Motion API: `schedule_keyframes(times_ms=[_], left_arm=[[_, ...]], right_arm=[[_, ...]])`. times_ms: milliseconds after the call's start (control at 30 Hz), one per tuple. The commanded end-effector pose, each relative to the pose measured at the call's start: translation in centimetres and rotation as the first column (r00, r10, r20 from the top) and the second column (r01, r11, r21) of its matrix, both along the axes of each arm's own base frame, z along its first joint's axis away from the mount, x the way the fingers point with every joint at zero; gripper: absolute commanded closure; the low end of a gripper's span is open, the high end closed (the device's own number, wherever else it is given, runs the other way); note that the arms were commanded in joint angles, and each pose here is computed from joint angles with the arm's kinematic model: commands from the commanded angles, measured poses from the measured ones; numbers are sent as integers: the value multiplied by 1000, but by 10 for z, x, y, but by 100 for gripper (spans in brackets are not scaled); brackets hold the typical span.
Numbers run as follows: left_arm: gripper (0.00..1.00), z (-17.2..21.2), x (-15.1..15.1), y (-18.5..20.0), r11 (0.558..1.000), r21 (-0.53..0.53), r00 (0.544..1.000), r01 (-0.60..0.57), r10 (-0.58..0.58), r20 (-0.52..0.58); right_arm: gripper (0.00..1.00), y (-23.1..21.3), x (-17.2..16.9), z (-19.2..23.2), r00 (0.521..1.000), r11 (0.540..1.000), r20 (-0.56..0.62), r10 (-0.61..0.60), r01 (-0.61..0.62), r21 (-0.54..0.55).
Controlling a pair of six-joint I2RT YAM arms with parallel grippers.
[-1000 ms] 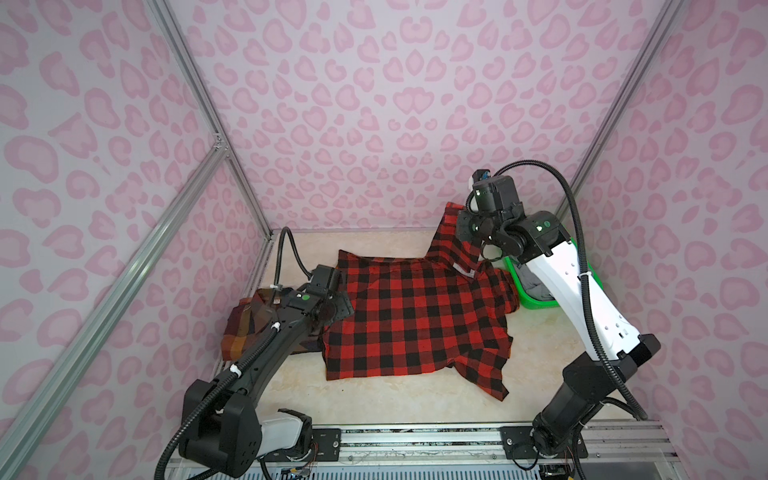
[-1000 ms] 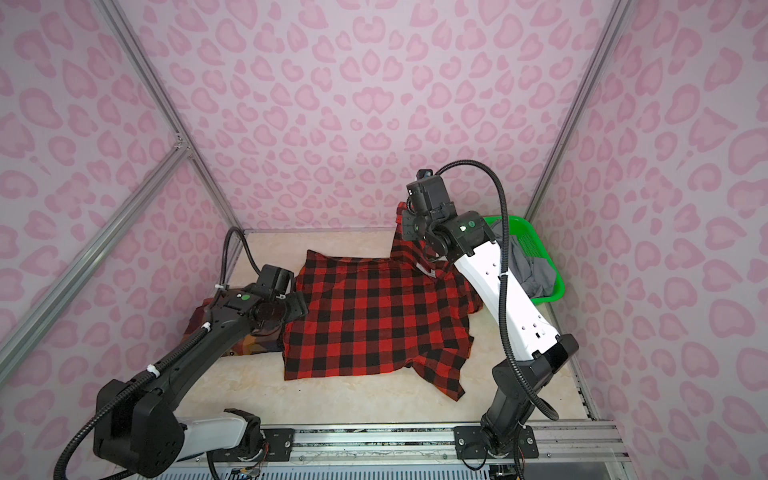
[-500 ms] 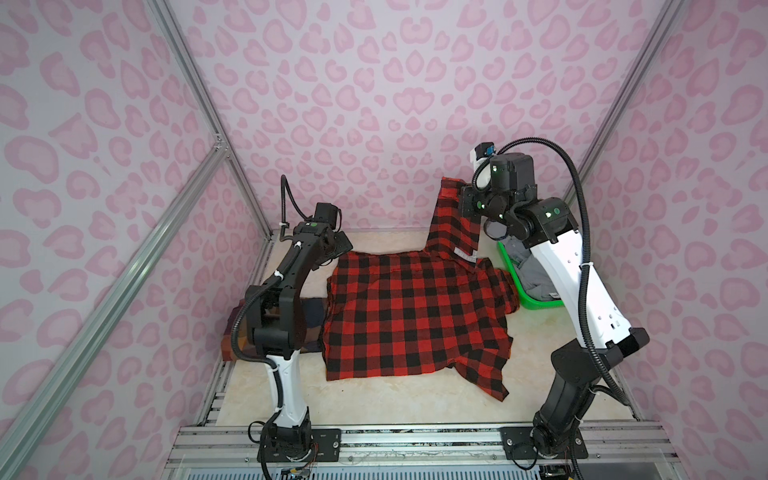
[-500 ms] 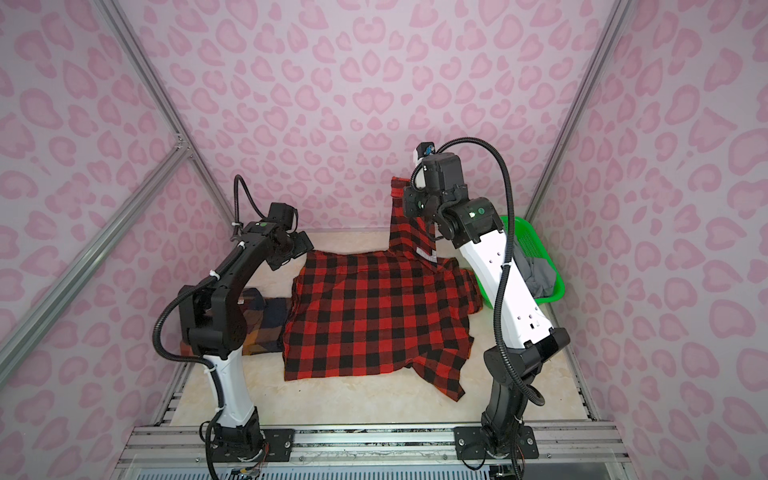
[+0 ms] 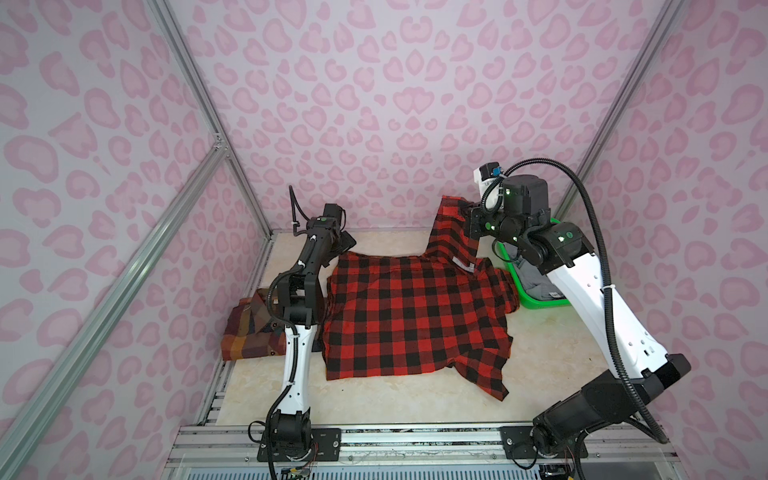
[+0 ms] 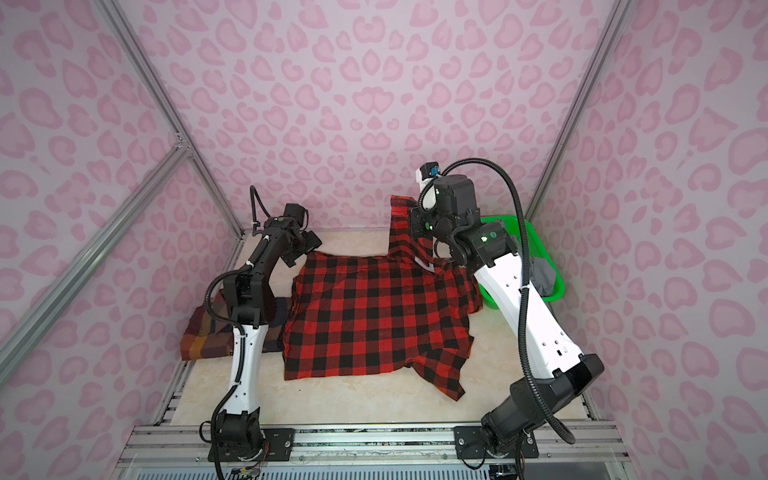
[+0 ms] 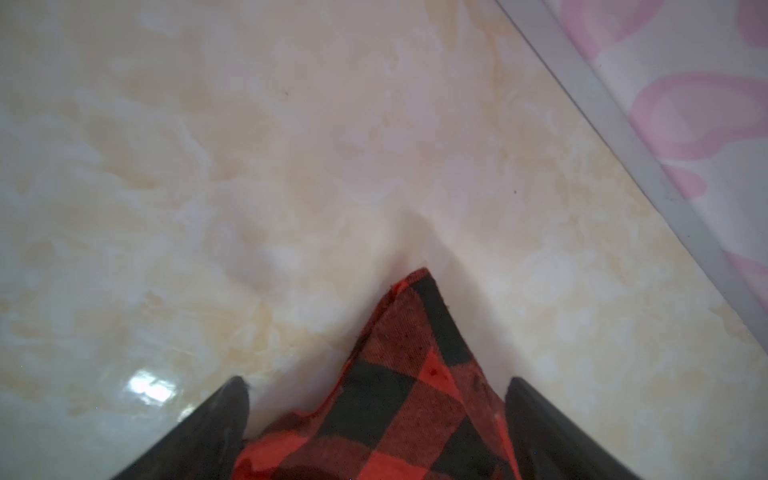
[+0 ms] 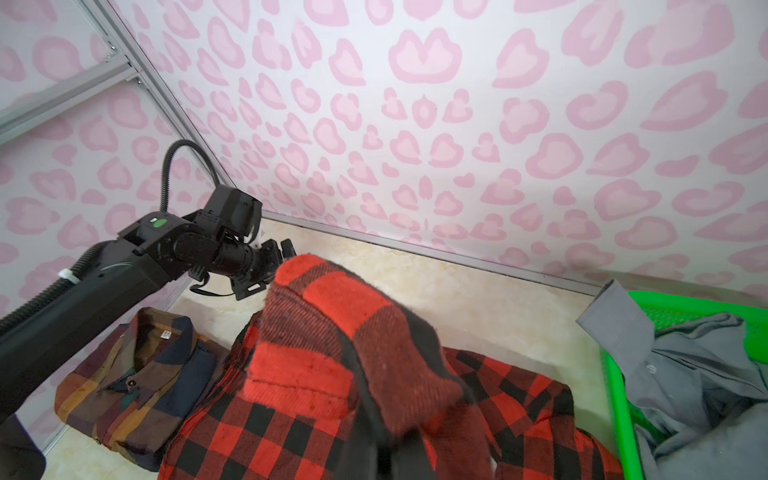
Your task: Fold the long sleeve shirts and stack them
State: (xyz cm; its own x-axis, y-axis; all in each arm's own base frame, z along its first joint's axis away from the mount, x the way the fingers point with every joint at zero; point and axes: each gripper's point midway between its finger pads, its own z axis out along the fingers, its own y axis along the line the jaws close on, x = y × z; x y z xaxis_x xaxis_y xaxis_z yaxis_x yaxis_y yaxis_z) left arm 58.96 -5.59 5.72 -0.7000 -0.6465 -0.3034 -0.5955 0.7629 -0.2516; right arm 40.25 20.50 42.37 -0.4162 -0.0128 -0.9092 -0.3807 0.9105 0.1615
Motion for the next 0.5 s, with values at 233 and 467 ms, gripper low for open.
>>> schedule_keyframes(times_ms=[233,467], left_arm=[[15,-14,12,-26,993,-113,1000,-17,20,24],[49,-14,13,-22,996,-92,999,-15,17,28]], right_arm=[[100,5,-12,8,997,998,47,55,-57,36],[100,0,-16,10,998,998,56,42,-44,34]])
